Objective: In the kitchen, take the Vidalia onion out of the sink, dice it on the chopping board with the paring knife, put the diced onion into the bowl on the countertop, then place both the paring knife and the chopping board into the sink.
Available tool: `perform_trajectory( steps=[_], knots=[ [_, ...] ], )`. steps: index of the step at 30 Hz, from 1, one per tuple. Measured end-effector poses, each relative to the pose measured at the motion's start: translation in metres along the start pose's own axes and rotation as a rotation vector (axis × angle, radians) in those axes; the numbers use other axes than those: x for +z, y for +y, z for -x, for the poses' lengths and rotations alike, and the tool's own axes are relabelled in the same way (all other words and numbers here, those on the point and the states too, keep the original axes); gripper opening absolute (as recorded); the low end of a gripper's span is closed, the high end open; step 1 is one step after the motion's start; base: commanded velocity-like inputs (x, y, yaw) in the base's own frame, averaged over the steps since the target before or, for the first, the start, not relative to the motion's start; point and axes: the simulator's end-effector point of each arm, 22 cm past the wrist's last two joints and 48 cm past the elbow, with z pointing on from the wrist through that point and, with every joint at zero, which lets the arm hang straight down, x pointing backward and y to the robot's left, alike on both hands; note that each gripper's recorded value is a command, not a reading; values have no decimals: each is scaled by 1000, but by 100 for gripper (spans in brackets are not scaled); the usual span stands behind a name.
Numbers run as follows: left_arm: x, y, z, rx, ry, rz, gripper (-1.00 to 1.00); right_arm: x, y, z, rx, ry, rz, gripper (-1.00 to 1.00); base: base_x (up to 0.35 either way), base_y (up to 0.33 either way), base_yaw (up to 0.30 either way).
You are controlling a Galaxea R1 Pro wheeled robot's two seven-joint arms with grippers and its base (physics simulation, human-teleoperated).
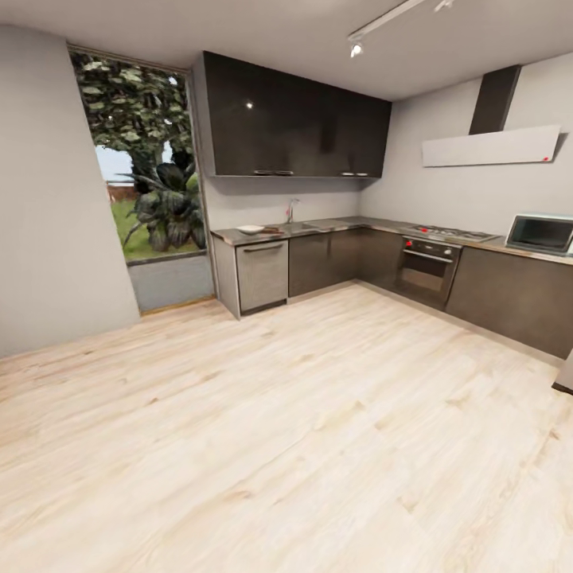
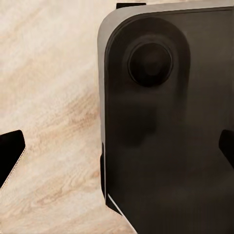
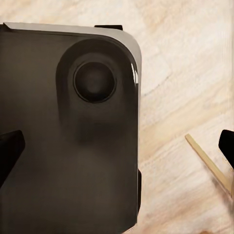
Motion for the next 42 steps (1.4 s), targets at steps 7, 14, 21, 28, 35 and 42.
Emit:
perform_trajectory(
  steps=[7, 14, 21, 28, 35, 42],
  knots=[
    [0, 1, 0, 0, 0, 1, 100, 0, 0, 0, 0, 0, 0, 100, 342, 0, 0],
    [0, 0, 0, 0, 0, 0, 100, 0, 0, 0, 0, 0, 0, 100, 342, 0, 0],
    [0, 0, 0, 0, 0, 1, 100, 0, 0, 0, 0, 0, 0, 100, 342, 0, -33],
    [0, 0, 0, 0, 0, 0, 100, 0, 0, 0, 0, 0, 0, 100, 342, 0, -237],
    [0, 0, 0, 0, 0, 1, 100, 0, 0, 0, 0, 0, 0, 100, 342, 0, -256],
    [0, 0, 0, 0, 0, 0, 100, 0, 0, 0, 0, 0, 0, 100, 342, 0, -214]
  ],
)
